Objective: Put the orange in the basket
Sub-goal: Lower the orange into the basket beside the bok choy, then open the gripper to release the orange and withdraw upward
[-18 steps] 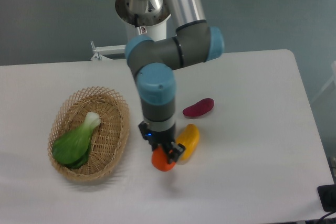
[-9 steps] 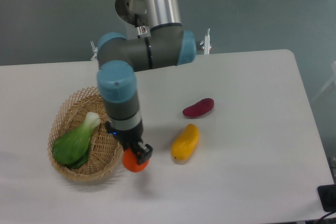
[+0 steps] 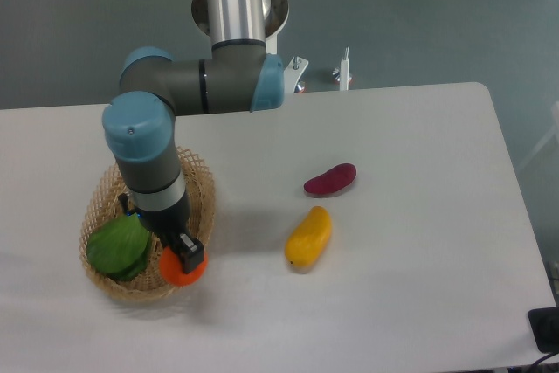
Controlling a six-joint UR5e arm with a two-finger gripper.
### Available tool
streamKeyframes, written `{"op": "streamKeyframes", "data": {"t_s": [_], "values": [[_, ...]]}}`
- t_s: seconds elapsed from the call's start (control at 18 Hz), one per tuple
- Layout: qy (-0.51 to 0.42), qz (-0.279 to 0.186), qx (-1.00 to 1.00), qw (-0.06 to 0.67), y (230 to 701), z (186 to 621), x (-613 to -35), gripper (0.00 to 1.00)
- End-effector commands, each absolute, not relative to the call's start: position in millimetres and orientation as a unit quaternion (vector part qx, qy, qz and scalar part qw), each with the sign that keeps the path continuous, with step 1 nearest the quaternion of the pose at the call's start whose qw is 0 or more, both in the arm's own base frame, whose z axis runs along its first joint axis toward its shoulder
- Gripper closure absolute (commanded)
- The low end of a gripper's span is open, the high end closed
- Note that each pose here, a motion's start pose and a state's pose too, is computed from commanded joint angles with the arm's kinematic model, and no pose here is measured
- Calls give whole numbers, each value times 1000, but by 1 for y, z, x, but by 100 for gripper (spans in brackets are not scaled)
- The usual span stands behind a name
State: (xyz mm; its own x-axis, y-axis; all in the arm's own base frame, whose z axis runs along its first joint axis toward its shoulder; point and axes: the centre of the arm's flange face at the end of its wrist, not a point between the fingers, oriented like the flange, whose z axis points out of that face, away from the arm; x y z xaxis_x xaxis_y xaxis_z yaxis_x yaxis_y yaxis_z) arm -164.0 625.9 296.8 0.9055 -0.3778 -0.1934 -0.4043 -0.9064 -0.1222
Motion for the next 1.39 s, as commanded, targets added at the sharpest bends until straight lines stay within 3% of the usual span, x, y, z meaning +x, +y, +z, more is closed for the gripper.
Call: {"op": "streamKeyframes", "data": {"t_s": [0.44, 0.78, 1.11, 1.39], "values": [[190, 78, -975, 80, 631, 291, -149, 40], [191, 78, -975, 81, 631, 293, -147, 0], [183, 77, -977, 78, 617, 295, -155, 0], [109, 101, -985, 93, 580, 327, -250, 0]]}}
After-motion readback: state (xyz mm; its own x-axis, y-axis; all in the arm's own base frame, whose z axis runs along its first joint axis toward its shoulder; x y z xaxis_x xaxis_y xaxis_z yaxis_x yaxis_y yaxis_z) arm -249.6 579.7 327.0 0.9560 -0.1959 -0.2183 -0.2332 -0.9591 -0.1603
